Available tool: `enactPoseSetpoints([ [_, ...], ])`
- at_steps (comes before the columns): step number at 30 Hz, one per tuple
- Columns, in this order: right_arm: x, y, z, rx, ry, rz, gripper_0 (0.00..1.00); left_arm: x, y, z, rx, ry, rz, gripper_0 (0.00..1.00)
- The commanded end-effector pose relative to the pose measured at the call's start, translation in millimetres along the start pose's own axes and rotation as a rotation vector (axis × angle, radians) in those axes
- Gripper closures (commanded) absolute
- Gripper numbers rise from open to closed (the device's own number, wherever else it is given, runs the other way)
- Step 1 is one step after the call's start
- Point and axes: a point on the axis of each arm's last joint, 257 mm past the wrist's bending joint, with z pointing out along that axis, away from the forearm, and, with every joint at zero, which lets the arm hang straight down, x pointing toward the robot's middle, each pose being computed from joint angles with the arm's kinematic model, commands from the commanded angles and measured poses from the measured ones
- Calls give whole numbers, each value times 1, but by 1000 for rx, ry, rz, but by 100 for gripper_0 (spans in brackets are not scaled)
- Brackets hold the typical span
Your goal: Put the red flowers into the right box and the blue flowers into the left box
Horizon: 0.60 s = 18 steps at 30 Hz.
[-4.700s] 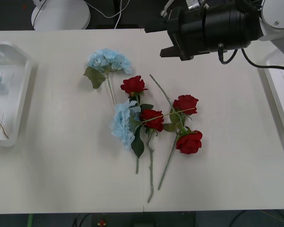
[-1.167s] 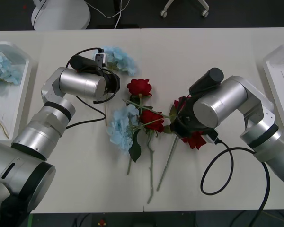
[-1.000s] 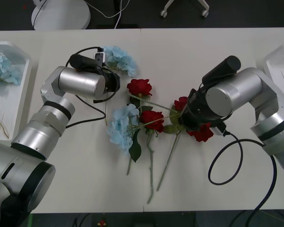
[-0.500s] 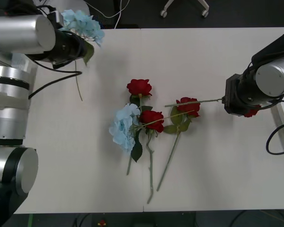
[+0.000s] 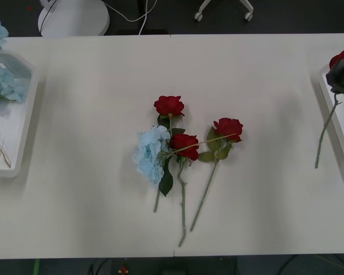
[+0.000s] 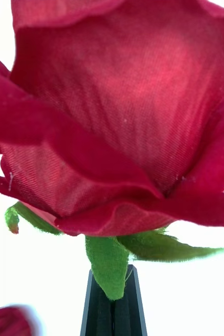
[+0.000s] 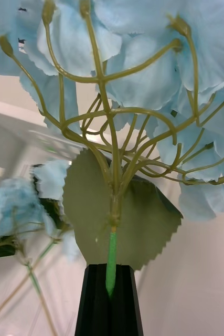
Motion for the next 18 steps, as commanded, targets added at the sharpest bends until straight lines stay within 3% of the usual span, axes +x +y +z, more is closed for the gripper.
enactPoseSetpoints([
  [1,-83,-7,-32,1,-133,-91,100,-36,80,-31,-170,-109,-46,100],
  [9,-142,-69,-37,190,-200,-471,100,6,165,-13,-377,-135,39,100],
  [18,-178,-133,-30,385,-247,-746,100,72,215,12,-448,-102,124,100],
])
